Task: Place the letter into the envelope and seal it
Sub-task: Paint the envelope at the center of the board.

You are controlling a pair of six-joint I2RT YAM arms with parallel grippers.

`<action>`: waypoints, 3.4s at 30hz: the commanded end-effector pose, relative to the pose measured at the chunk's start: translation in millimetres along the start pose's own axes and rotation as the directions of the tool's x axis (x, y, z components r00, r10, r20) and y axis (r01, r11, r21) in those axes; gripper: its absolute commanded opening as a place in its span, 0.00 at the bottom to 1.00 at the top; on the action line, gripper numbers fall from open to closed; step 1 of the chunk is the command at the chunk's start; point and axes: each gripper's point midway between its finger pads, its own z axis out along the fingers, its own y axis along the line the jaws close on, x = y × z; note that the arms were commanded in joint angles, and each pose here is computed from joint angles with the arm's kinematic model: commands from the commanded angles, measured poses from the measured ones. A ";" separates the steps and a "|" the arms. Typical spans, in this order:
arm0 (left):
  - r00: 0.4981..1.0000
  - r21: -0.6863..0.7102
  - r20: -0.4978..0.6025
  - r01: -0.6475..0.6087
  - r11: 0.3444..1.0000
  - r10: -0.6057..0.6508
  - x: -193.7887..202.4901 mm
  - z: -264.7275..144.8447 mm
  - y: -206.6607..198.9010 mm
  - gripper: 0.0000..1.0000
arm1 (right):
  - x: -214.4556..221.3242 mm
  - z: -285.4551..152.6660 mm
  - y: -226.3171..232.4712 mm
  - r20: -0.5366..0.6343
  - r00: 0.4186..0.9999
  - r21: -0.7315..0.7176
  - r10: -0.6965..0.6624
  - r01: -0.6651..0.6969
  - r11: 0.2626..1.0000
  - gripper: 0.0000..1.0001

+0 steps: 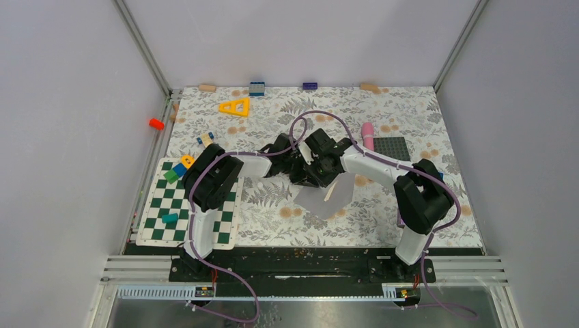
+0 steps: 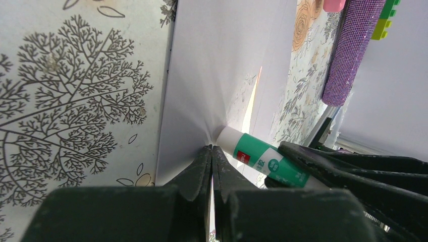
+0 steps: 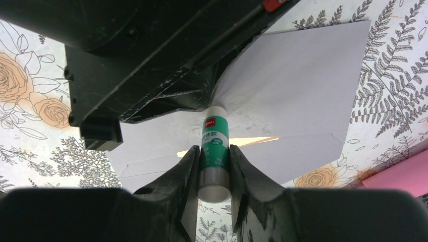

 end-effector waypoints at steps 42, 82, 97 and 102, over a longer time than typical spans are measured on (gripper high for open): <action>0.999 -0.106 -0.005 -0.048 0.993 0.048 9.9 14.4 26.1 0.00 | -26.4 12.9 -35.9 0.025 1.000 0.190 -0.015 0.010 0.982 0.00; 0.998 -0.103 0.007 -0.058 0.993 0.059 7.2 11.2 21.7 0.00 | 6.7 6.2 -55.2 -0.120 0.992 0.293 -0.045 0.079 0.953 0.00; 0.998 -0.098 0.000 -0.055 0.994 0.055 8.2 12.8 22.4 0.00 | -8.4 16.6 -28.0 -0.067 0.998 0.144 -0.005 0.015 0.989 0.00; 0.998 -0.098 -0.001 -0.055 0.994 0.056 8.5 12.9 22.7 0.00 | -8.1 16.0 -53.6 -0.068 0.997 0.284 -0.034 0.052 0.957 0.00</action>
